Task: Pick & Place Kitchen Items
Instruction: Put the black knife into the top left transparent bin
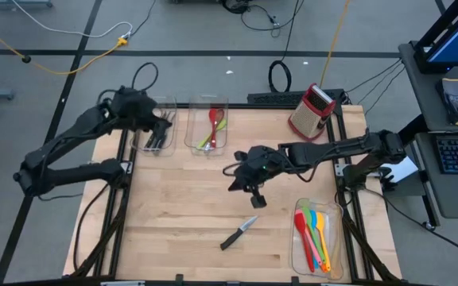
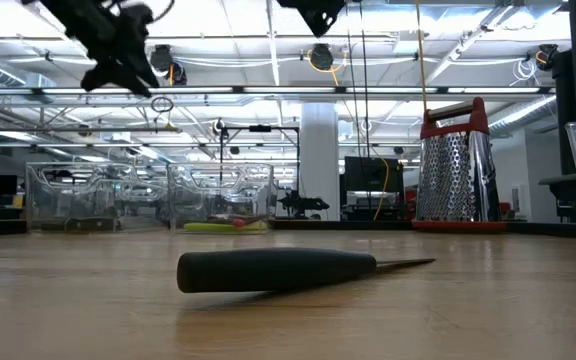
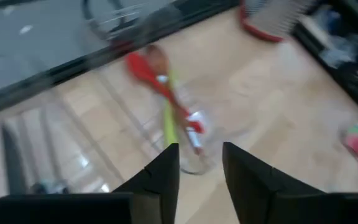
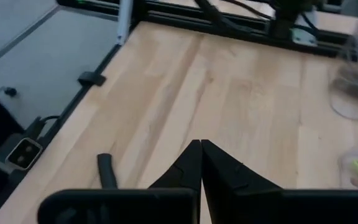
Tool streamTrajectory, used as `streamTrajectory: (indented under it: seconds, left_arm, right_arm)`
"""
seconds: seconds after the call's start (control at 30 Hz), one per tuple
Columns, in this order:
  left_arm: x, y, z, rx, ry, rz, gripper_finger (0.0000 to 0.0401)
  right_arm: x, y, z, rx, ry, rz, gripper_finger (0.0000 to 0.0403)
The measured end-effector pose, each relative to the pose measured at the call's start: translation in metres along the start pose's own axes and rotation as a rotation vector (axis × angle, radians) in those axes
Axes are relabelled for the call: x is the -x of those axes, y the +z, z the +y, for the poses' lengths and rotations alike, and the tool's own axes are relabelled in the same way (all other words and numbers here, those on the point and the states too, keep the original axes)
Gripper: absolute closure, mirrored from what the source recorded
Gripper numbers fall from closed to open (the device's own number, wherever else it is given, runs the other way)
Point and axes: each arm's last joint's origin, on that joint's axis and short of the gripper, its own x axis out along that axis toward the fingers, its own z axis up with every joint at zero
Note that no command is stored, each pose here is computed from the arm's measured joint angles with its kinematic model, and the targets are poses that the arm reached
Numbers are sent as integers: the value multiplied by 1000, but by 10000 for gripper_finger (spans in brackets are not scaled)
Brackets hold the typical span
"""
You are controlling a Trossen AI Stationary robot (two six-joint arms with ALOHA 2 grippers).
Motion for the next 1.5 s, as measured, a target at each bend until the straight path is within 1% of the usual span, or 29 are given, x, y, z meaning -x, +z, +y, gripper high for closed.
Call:
streamTrajectory:
  seconds: [0.1, 0.27, 0.3, 0.43, 0.57, 0.7, 0.83, 1.03, 1.13, 1.3, 1.4, 1.5]
  left_arm:
    - [14, -8, -14, -88, -71, -30, 307]
    - [42, -23, -29, -195, -164, -104, 387]
    - [48, -26, -31, -205, -179, -122, 393]
    - [69, -38, -34, -226, -230, -185, 388]
    - [82, -51, -32, -209, -267, -224, 398]
    - [70, -69, -30, -181, -277, -192, 393]
    - [49, -85, -35, -200, -301, -184, 398]
    - [21, -108, -48, -250, -422, -229, 399]
    - [15, -118, -51, -249, -456, -229, 396]
    - [11, -129, -52, -267, -457, -207, 399]
    - [11, -133, -51, -304, -461, -186, 393]
    - [6, -140, -49, -326, -452, -159, 397]
  right_arm:
    - [-2, 2, 8, 24, 14, -17, 403]
    - [-2, 4, 10, 16, 17, -29, 402]
    - [-2, 4, 10, 15, 17, -29, 402]
    - [-2, 4, 10, -23, 18, -33, 401]
    - [-11, 2, 13, -14, 28, -26, 399]
    - [-28, -3, 21, 15, 56, 0, 390]
    - [-46, -15, 28, 29, 79, 66, 378]
    - [-62, -29, 33, 55, 102, 153, 360]
    - [-70, -38, 40, 83, 126, 215, 350]
    - [-85, -51, 54, 182, 176, 282, 330]
    - [-94, -58, 61, 236, 200, 301, 317]
    - [-102, -62, 65, 249, 209, 305, 303]
